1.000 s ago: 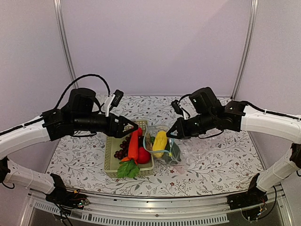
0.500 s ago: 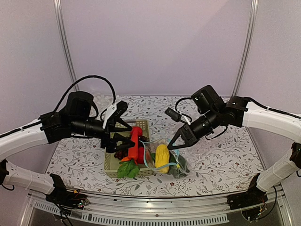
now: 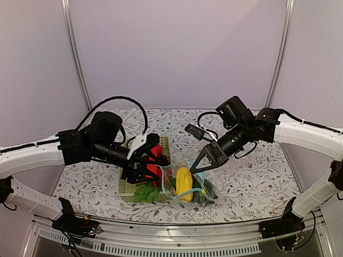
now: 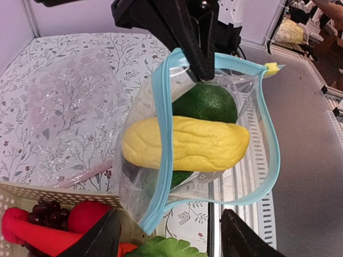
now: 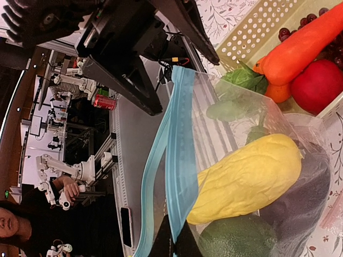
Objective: Place the food in the zip-top bag and seal the zipper
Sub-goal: Pass from the right arm to the left
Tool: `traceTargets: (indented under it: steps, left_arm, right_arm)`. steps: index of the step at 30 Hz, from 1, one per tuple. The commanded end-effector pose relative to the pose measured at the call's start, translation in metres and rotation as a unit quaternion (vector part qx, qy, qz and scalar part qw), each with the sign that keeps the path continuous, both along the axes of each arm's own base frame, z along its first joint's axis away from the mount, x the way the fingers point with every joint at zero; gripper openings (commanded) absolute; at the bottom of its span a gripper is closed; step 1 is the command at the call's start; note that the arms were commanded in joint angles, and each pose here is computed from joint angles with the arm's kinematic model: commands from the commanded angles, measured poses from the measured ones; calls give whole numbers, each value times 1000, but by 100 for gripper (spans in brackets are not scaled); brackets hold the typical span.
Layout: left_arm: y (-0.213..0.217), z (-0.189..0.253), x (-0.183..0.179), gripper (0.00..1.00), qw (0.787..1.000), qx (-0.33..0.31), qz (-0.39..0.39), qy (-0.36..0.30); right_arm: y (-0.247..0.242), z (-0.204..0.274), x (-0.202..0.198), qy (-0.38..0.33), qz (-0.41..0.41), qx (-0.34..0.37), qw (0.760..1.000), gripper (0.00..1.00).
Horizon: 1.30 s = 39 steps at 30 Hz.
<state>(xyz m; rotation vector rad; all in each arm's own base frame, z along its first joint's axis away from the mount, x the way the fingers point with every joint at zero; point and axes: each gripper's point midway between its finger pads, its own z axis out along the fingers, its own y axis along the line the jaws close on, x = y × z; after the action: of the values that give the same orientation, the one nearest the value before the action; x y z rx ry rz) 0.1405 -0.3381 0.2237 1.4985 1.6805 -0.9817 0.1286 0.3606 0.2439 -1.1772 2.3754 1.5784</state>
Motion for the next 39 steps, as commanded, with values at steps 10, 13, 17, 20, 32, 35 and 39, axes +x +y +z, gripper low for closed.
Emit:
traceTargets:
  steps: [10, 13, 17, 20, 32, 35, 39]
  left_arm:
    - [-6, 13, -5, 39, 999, -6, -17, -40]
    - [-8, 14, -2, 36, 999, -2, -11, -45]
    - [-11, 14, 1, 36, 999, -1, -9, -52]
    - [-14, 18, -2, 29, 999, -7, -16, -50]
    - [-14, 12, -1, 0, 1000, 5, 1, -13]
    - [-12, 7, 12, 0, 999, 10, 35, 11]
    - [-7, 4, 36, 0, 995, 8, 82, 63]
  right_arm:
    - [4, 19, -1, -2, 19, 32, 999, 0]
    - [3, 20, -3, 0, 22, 33, 999, 0]
    - [3, 19, -3, 1, 22, 33, 999, 0]
    - [3, 18, -4, 3, 22, 31, 999, 0]
    - [-17, 7, 48, -68, -100, -20, 992, 41]
    - [-41, 11, 75, -114, -182, -34, 976, 64]
    - [-67, 23, 78, -168, -245, -20, 955, 81]
